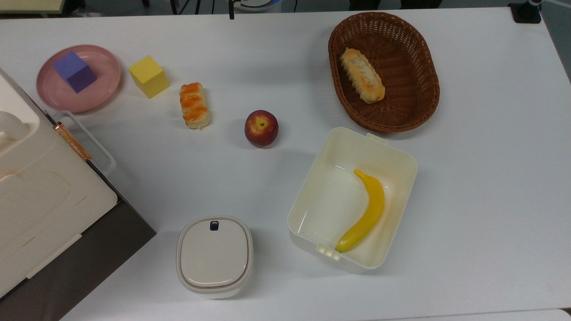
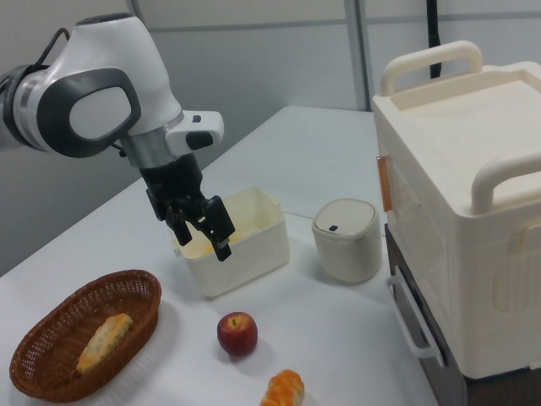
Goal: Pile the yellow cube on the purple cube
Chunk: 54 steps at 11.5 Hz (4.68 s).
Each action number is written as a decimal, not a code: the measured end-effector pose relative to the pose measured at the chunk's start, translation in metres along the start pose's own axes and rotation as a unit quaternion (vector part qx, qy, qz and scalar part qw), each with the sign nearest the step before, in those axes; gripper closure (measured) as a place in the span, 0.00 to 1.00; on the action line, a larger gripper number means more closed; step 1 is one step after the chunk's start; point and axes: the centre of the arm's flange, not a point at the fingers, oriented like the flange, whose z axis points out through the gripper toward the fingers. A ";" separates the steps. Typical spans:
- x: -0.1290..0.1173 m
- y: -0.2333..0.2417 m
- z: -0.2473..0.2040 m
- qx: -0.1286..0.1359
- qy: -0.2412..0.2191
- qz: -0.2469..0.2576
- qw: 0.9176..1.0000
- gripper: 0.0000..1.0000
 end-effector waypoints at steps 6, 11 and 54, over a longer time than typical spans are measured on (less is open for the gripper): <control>0.000 0.002 0.005 0.000 -0.005 0.002 1.000 0.00; 0.002 0.001 0.009 0.000 -0.009 0.002 1.000 0.00; -0.051 0.209 0.268 0.025 -0.101 -0.243 0.964 0.43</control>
